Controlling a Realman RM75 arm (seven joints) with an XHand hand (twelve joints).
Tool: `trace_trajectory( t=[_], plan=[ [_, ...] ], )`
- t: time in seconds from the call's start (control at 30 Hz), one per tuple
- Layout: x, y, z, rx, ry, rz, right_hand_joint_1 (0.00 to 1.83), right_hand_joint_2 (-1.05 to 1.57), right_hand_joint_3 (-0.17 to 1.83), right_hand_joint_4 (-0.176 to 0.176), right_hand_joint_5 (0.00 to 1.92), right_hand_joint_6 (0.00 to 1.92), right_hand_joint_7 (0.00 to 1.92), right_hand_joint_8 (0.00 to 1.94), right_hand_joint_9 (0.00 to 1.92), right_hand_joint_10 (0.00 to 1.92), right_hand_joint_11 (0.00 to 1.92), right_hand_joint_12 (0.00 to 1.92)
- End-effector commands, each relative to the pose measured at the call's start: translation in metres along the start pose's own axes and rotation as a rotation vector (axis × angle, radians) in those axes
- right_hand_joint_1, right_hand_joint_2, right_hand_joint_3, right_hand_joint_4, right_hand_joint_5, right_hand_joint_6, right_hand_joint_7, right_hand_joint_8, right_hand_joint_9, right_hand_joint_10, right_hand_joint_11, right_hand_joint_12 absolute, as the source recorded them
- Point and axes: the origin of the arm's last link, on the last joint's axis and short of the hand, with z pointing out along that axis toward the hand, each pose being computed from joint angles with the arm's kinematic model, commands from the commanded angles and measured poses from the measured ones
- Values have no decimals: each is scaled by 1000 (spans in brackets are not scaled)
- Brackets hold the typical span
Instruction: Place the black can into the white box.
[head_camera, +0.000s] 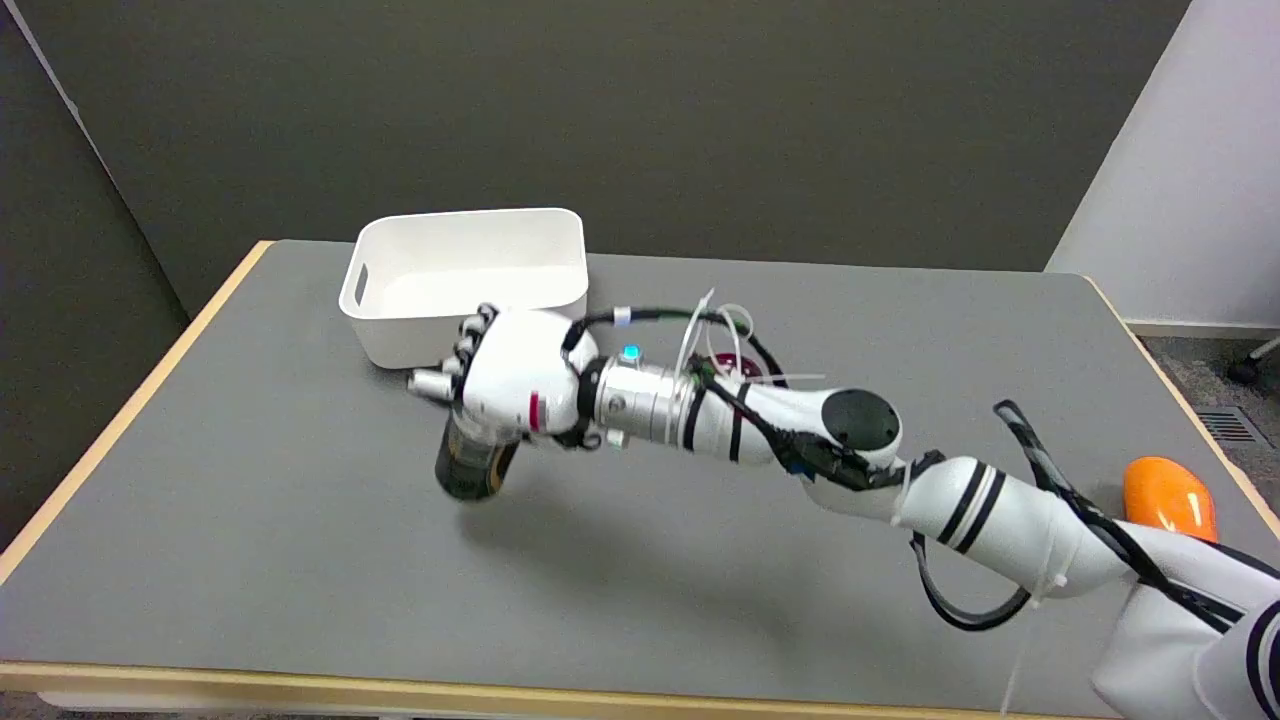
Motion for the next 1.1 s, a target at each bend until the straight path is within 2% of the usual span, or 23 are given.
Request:
trace_trajectory(
  t=[0.03,0.2,0.27,0.37,0.53,0.7,0.8,1.1],
  plan=[
    [68,120,24,-379,47,-246,1160,1093,364,-47,593,1606,839,1321,812,1219,689,1461],
    [83,174,49,-509,12,-230,1160,1095,363,-48,591,1606,837,1325,811,1216,690,1457],
    [81,187,56,-537,-15,-204,1160,1094,364,-48,591,1606,837,1325,811,1216,690,1454],
    [68,205,66,-562,-79,-166,1160,1034,475,-51,611,1629,855,1339,771,1300,646,1532],
    [54,223,77,-591,-175,-149,1157,1055,440,-53,600,1632,849,1345,775,1282,650,1514],
    [36,229,73,-624,-242,-135,1158,1057,442,-58,594,1637,848,1351,770,1287,648,1518],
    [18,229,65,-638,-283,-114,1160,1089,369,-55,590,1613,848,1323,803,1205,682,1428],
    [-28,199,57,-591,-340,-14,1162,1095,357,-60,585,1607,848,1326,802,1207,679,1431]
  ],
)
